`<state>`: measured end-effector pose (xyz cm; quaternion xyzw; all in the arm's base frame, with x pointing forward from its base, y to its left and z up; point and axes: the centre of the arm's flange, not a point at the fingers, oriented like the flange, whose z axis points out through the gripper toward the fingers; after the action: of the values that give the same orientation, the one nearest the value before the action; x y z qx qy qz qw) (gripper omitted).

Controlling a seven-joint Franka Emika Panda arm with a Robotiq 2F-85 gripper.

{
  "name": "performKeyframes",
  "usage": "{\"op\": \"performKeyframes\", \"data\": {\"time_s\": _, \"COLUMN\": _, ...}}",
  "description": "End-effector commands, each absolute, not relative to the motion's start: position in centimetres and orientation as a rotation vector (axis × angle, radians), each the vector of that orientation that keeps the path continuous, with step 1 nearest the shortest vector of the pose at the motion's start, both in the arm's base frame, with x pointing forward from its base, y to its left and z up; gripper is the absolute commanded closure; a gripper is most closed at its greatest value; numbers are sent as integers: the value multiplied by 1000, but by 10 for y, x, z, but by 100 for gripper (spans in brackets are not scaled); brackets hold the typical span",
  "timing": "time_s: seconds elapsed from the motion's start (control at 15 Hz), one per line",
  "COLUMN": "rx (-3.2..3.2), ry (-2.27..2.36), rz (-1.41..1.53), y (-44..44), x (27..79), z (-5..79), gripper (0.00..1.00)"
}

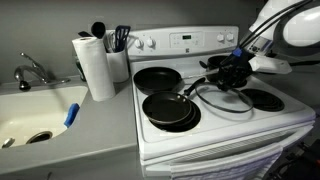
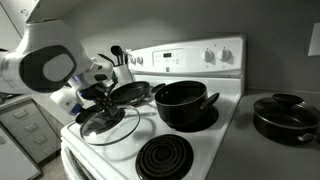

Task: Press the button on the stove then put the lid on the stove then press the button on the stove

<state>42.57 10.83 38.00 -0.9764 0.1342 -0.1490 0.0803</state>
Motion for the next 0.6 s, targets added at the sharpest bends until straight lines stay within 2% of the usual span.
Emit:
{"op": "performKeyframes", "data": {"time_s": 0.0, "rx": -2950, "ry": 328, "rz": -436, "y": 107, "x": 415, "z": 375, "gripper": 86}}
{"op": "performKeyframes", "data": {"time_s": 0.53, "rx": -3140, "ry": 118, "rz": -309, "y": 101, "x": 422, "z": 353, "gripper": 86}}
